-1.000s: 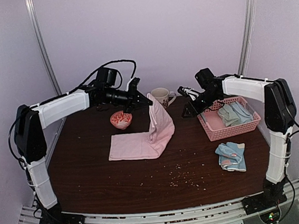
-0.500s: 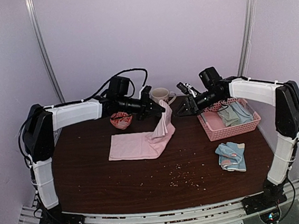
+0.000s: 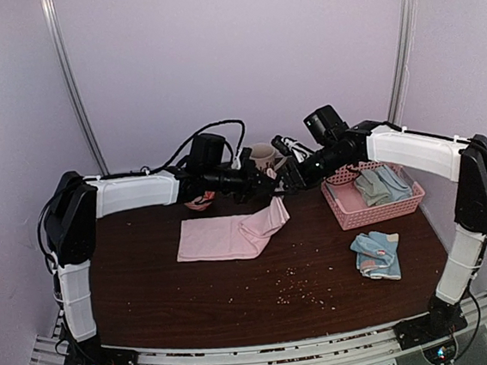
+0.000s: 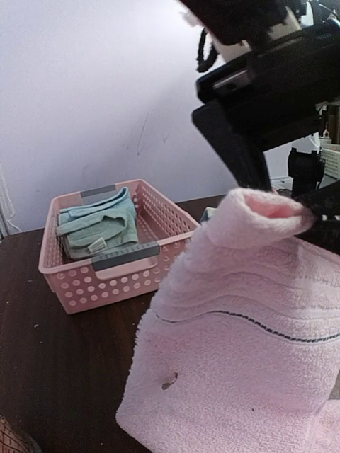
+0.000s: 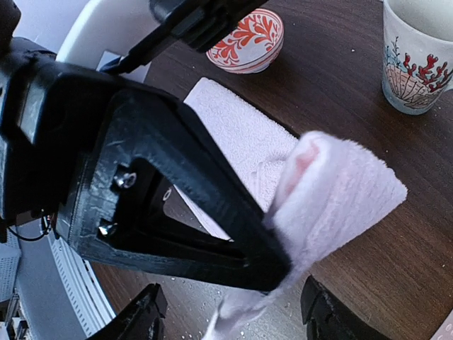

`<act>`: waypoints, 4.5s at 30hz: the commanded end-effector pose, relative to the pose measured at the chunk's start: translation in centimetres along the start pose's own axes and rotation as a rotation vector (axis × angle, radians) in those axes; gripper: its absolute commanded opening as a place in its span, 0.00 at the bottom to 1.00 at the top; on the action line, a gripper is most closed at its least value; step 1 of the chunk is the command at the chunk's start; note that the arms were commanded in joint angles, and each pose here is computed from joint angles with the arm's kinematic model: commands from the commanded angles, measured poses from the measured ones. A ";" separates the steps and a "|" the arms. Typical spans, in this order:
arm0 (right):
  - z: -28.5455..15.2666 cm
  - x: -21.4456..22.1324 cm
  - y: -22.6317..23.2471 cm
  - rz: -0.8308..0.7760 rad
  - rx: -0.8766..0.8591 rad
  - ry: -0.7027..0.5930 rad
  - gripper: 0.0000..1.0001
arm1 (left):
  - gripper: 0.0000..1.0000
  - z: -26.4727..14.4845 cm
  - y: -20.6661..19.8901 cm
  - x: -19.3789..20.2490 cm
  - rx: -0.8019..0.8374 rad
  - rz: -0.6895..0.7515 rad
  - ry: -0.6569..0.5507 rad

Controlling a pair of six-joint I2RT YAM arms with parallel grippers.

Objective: Roll the towels
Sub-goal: Fold the towel at the center of the board.

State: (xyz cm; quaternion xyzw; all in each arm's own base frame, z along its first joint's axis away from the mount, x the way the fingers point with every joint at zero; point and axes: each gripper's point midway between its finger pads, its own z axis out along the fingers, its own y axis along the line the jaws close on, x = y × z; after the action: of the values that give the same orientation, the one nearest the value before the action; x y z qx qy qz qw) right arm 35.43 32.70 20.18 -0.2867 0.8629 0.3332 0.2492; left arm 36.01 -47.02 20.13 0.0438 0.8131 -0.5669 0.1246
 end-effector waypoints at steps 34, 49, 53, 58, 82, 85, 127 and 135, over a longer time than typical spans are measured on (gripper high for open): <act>-2.4 -2.8 -5.2 0.009 0.331 -0.069 0.00 | 0.37 -2.3 -1.9 -1.1 -0.012 0.143 -0.094; -9.9 0.1 -12.0 0.048 0.353 -0.010 0.00 | 0.19 -12.8 17.6 2.0 -0.620 0.271 0.011; -10.3 -0.7 -11.9 0.022 0.353 -0.009 0.00 | 0.15 -12.6 20.3 3.6 -0.641 0.241 0.056; -9.8 -1.2 -12.1 0.014 0.340 0.010 0.00 | 0.12 -13.9 23.1 5.9 -0.718 0.170 0.079; -5.0 -7.8 -17.1 -0.116 0.429 0.034 0.01 | 0.17 -19.8 16.1 10.0 -0.616 0.151 -0.185; -2.6 -6.4 -13.7 -0.148 0.335 0.091 0.00 | 0.18 -20.9 17.2 9.6 -0.689 0.137 -0.179; 22.9 -0.3 8.4 -0.115 0.042 0.106 0.00 | 0.20 -21.1 25.0 15.1 -0.649 -0.087 -0.100; 21.6 -1.1 9.8 -0.109 -0.004 0.093 0.00 | 0.17 -21.0 25.1 15.0 -0.647 -0.088 -0.104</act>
State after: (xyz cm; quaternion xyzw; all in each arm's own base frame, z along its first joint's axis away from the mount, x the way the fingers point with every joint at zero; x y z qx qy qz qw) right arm 34.38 54.23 8.51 -0.3581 0.8630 0.2916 0.2050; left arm 24.88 -20.59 2.07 -0.0483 0.9351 -0.3041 0.1757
